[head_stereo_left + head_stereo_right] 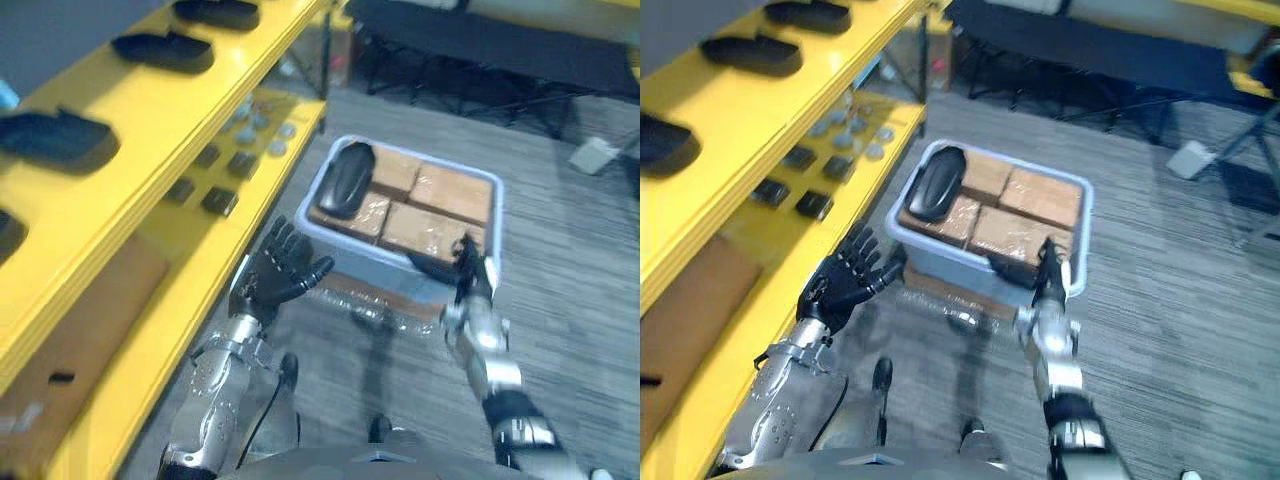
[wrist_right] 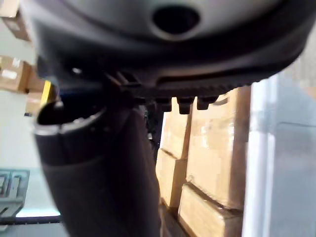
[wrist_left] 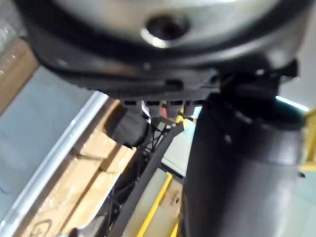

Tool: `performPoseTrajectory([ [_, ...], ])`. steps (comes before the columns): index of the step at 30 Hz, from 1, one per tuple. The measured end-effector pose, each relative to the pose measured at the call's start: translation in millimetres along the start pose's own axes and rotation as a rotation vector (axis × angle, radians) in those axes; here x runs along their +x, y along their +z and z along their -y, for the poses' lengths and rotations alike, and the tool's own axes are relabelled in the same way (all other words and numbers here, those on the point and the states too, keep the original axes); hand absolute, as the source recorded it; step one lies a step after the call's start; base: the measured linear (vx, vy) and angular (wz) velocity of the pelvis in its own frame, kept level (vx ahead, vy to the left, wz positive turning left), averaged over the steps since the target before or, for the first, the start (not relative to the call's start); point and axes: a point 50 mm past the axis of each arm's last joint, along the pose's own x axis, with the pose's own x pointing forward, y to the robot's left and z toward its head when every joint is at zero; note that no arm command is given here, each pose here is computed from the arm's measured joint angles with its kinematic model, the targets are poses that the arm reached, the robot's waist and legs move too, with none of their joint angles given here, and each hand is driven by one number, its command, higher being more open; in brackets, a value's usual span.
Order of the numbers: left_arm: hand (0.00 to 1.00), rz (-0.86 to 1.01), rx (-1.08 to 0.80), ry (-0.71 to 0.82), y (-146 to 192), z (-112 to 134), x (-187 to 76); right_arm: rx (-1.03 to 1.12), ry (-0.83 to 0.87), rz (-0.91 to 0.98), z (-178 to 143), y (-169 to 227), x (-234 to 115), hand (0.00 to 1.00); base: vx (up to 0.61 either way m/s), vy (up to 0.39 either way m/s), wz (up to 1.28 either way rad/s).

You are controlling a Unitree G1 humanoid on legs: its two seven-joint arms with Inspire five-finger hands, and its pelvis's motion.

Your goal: Walk over and take three plastic housings, then place them on the shelf

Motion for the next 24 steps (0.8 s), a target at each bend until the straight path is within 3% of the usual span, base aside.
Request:
performPoseTrajectory([
  [2, 1.00, -0.022, 0.046, 0.031, -3.6, -7.0, 1.4, 0.058, -0.058, 0.124, -2.2, 53.8, 26.1, 1.00, 0.04, -0.010, 0.29],
  [7, 1.00, -0.052, 0.112, 0.082, -8.9, -22.0, -2.6, 0.090, -0.111, 0.219, -1.5, 114.8, 51.1, 1.00, 0.05, 0.018, 0.37],
  [16, 1.00, -0.111, 0.075, 0.095, -33.6, -28.3, -6.8, 0.064, -0.248, 0.114, 34.3, 137.3, 70.2, 1.00, -0.03, -0.021, 0.11],
  [24, 1.00, -0.205, 0.005, 0.099, -66.9, -18.2, -8.7, 0.078, -0.475, 0.037, 70.3, 164.7, 73.6, 1.00, -0.01, -0.044, 0.03],
])
